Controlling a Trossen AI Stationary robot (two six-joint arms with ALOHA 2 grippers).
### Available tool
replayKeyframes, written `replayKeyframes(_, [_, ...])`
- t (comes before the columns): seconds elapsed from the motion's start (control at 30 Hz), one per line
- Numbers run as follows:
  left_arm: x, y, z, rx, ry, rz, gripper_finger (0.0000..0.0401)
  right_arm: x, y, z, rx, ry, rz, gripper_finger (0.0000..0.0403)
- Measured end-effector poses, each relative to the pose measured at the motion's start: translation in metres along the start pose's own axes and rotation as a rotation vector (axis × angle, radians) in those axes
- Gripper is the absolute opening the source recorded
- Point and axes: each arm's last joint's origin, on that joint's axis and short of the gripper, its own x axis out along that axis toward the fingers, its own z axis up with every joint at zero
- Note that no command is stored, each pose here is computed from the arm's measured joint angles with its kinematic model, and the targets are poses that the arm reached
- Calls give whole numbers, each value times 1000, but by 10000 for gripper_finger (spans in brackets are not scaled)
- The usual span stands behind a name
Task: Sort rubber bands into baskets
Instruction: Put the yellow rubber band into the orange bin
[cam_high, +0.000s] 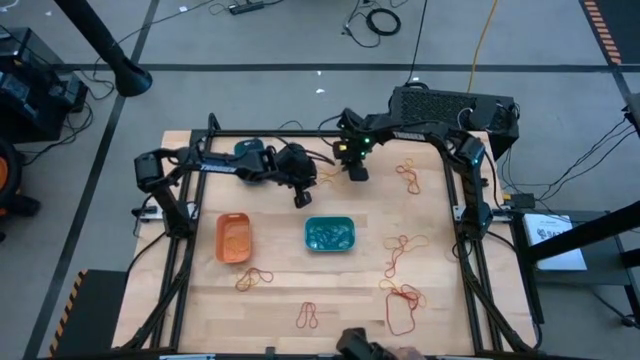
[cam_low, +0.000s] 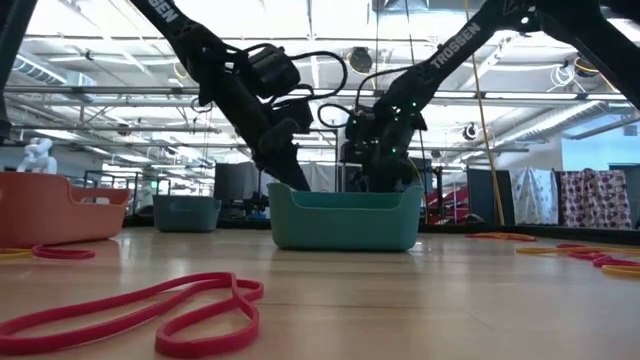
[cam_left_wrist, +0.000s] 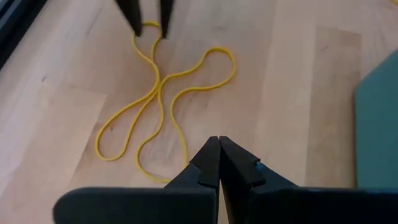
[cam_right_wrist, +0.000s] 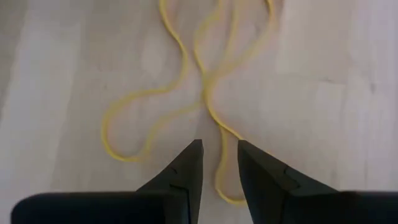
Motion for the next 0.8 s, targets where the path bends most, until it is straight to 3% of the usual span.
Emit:
replayKeyframes(0.37, [2,-15,1,104,1,-30,8,30,-6,-15,129,159,-62,93])
replayKeyframes(0.5, [2,-15,1,109,5,-33,8,29,-3,-19,202,192,-23,88])
replayKeyframes(0.63, [2,-15,-1,108,15,-35,8,31,1,-25,284,235,-17,53])
replayKeyframes(0.73, [2,-15,-1,106,13,-35,8,33,4,-23,278,244,-26,12])
replayKeyframes(0.8, [2,-15,0,100,12,-35,8,35,7,-21,266,230,-9,6])
